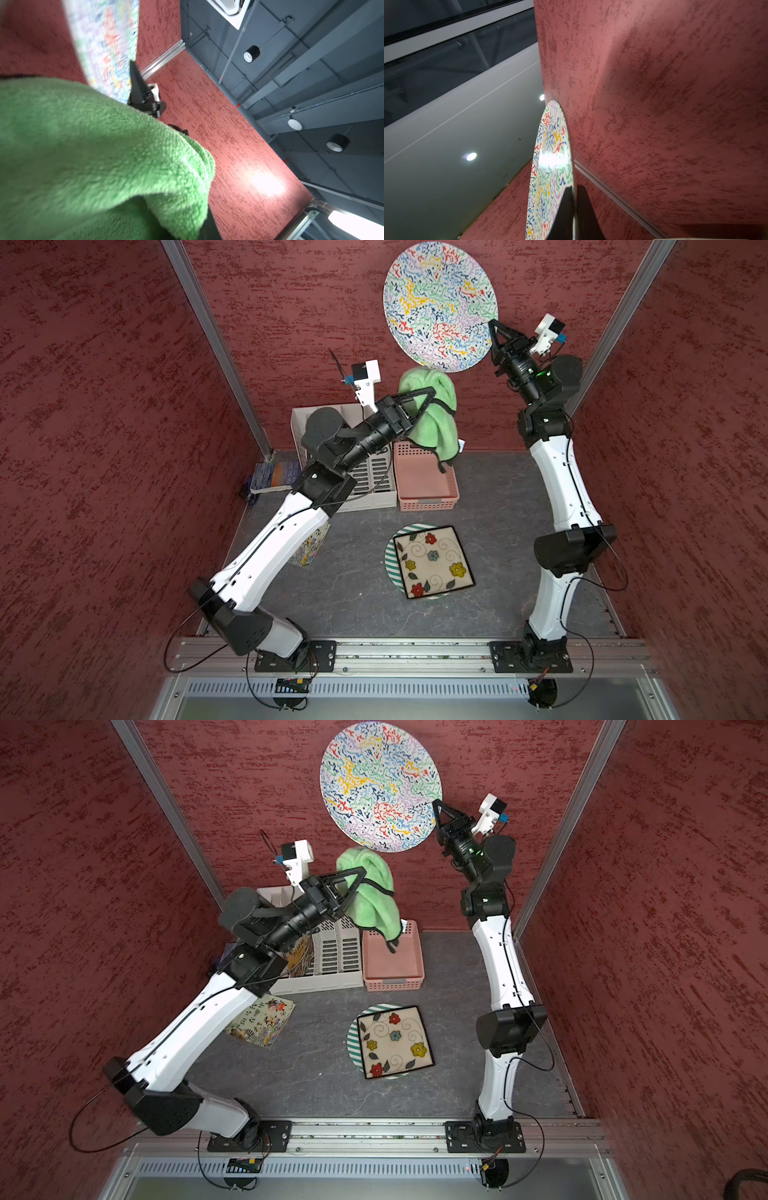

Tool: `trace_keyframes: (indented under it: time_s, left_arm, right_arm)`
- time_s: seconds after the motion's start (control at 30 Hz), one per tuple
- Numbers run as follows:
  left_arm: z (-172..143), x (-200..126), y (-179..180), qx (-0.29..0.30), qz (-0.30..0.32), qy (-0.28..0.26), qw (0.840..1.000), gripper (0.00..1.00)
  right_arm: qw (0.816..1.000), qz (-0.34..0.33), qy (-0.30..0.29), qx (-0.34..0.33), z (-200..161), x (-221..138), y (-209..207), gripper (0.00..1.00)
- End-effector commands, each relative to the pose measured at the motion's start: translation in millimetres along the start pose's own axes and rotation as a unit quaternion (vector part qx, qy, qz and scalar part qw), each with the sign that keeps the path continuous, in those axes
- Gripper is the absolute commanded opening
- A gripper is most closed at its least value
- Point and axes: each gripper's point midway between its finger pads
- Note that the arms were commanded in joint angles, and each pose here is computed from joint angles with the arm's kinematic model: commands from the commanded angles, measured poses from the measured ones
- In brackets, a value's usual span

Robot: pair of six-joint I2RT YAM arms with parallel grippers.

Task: Wipe the wet plate dry
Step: Wipe the plate with towel.

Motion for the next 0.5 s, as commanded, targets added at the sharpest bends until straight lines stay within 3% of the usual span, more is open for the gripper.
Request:
trace_keyframes:
  time_s: [0.0,0.1,0.23,0.33,0.47]
  left_arm:
    - [14.7,-13.0,27.2,0.139,0.144,-0.049,0.978,0.0]
    - [24.1,-5.2,43.7,0.213,0.221,-0.06,0.95,0.0]
    - [38.1,7.8,79.1,0.296,0.327,-0.071,0.894,0.0]
    - [29.0,26.7,99.1,0.322,0.337,-0.031,0.884,0.0]
    - [14.8,40.2,126.2,0.296,0.337,0.012,0.894,0.0]
  right_arm:
    - [0.995,0.013,0.025,-0.094,-7.2,-15.0,51.0,0.0]
    - [0.99,0.011,0.055,-0.127,-30.0,-18.4,57.0,0.0]
    - [0.984,0.018,0.081,-0.158,-52.6,-23.0,74.9,0.0]
    - [0.98,0.032,0.092,-0.173,-63.9,-24.9,92.5,0.0]
    - [0.979,0.046,0.094,-0.176,-67.4,-28.1,110.1,0.0]
Point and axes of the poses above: each gripper's point midway between its finger pads, its own x axis out along the fingers, its own y axis along the line the jaws close on, z = x × y, and after that the axes turned 15 degrees about -x, right-handed
